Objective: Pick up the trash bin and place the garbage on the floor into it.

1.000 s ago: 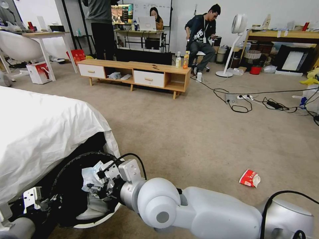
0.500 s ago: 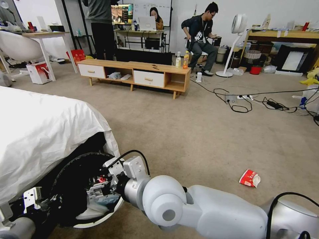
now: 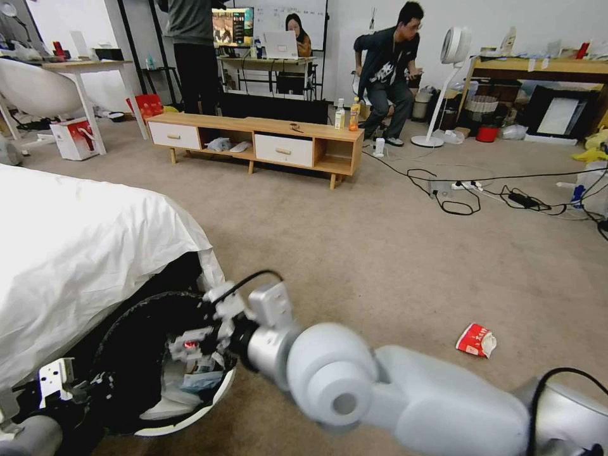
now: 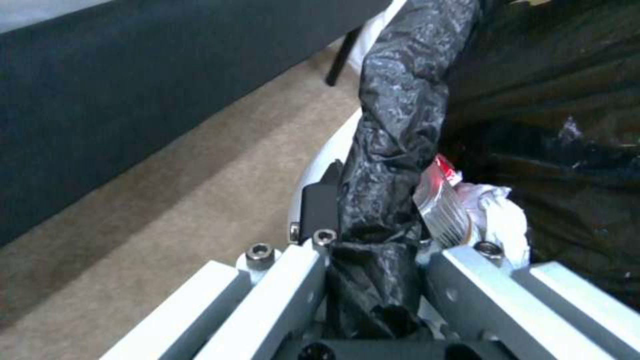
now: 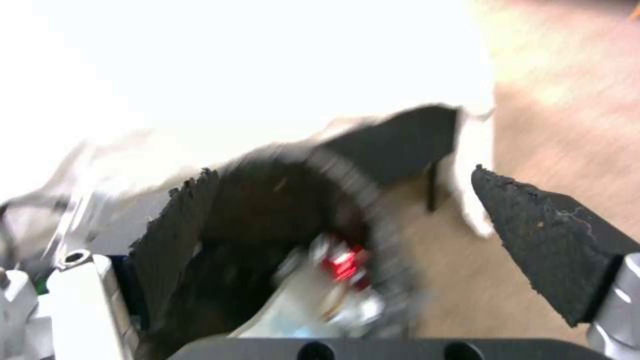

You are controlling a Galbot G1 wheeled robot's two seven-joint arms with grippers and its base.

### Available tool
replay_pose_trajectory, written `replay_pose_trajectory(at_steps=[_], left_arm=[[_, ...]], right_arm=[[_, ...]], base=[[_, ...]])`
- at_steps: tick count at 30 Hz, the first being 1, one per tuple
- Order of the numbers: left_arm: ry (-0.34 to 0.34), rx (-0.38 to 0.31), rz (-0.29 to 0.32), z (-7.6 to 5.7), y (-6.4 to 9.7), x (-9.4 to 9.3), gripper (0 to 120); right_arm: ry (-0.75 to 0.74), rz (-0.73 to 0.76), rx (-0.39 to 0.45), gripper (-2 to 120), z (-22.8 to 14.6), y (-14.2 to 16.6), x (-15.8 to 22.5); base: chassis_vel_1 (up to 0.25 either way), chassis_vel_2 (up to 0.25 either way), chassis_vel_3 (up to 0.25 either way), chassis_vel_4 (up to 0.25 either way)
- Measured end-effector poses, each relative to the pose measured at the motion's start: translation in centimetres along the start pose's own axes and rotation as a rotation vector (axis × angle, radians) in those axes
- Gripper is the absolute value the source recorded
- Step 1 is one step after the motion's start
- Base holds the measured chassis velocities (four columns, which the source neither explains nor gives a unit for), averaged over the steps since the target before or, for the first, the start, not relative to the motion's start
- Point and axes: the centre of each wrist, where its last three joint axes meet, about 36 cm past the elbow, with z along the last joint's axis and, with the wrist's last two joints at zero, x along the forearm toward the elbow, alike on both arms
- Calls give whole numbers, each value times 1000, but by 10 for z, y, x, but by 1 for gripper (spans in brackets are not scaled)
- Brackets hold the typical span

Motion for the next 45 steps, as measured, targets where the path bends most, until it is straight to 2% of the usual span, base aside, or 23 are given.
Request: replay_pose_trajectory(at_steps=[6,11,15,22,32,37,41,45], left_arm=[[4,-18,-36,2,9,-5,1],[11,-16,-47,3,12,-6,1],[14,-13,-49,5,13,-6,1],[33,-15,-67,11,17,-3,1],[32,-12,-63,14,14,2,1],[30,-11,-56,17,10,7,1],[30,-13,-56,18,8,9,1],[30,-13,-60,19,7,12,1]], right_arm=[[-124,115,-6,97,-7,-48,34],[-179,185,-24,97,1,-74,50],[-204,221,-24,97,7,-84,57],[-242,327,37,97,28,-109,70],[-76,351,141,98,55,-124,72],[84,220,235,98,73,-127,60],[127,159,283,98,79,-126,49],[177,73,394,98,90,-124,33]], base=[[0,0,0,0],[0,0,0,0],[0,0,0,0],[0,0,0,0],[0,0,0,0],[0,0,0,0],[0,0,0,0],[0,0,0,0]])
